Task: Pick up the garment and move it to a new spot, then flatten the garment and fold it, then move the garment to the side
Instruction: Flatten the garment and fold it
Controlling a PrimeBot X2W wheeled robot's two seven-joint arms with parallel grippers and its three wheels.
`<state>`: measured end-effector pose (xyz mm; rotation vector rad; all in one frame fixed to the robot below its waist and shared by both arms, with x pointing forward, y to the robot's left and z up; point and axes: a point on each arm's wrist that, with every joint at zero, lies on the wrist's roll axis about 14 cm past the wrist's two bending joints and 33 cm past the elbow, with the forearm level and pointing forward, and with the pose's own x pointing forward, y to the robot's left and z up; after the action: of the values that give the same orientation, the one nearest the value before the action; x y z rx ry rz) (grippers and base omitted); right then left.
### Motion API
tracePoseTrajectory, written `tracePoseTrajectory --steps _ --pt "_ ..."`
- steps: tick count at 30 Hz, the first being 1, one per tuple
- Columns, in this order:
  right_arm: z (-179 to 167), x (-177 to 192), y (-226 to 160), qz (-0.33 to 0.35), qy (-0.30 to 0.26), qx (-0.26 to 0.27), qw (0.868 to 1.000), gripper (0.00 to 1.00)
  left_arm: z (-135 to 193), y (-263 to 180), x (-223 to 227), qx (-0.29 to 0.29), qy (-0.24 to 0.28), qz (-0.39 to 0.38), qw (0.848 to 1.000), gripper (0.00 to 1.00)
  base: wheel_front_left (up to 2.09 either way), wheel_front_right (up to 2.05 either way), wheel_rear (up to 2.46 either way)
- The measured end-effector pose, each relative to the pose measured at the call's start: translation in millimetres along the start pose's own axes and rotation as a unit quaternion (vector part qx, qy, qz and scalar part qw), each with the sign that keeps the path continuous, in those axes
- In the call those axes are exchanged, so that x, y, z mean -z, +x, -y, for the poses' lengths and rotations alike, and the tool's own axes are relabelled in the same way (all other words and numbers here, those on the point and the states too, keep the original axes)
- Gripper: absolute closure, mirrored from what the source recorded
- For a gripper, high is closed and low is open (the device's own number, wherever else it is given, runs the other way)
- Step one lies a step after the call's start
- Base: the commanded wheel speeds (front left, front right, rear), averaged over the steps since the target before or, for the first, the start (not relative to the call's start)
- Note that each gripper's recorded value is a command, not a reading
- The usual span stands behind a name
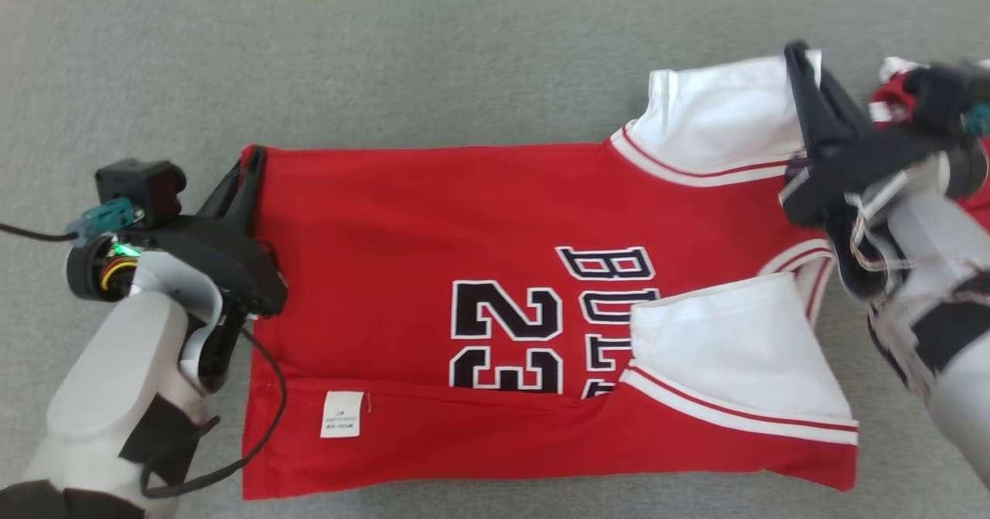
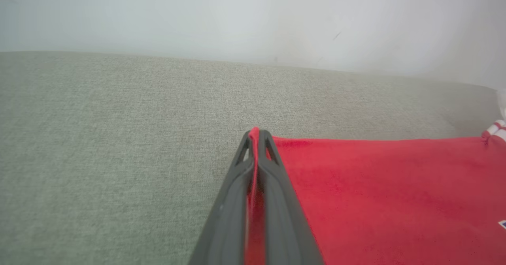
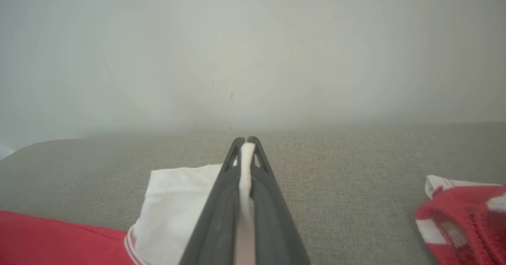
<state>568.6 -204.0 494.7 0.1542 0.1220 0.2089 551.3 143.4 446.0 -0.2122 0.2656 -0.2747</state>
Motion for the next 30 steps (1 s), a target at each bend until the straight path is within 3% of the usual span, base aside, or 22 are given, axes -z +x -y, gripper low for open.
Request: tracePoseTrajectory --steps 15,30 --pt "-11 28 -103 0.007 0.098 -0.005 0.995 1.00 37 -26 12 0.078 0.072 0.017 0.994 1.00 0.00 0.00 0.00" --pt "-20 79 -164 -0.039 0.126 0.021 0.991 1.00 30 -68 31 0.067 0.091 0.015 0.993 1.00 0.00 0.00 0.00"
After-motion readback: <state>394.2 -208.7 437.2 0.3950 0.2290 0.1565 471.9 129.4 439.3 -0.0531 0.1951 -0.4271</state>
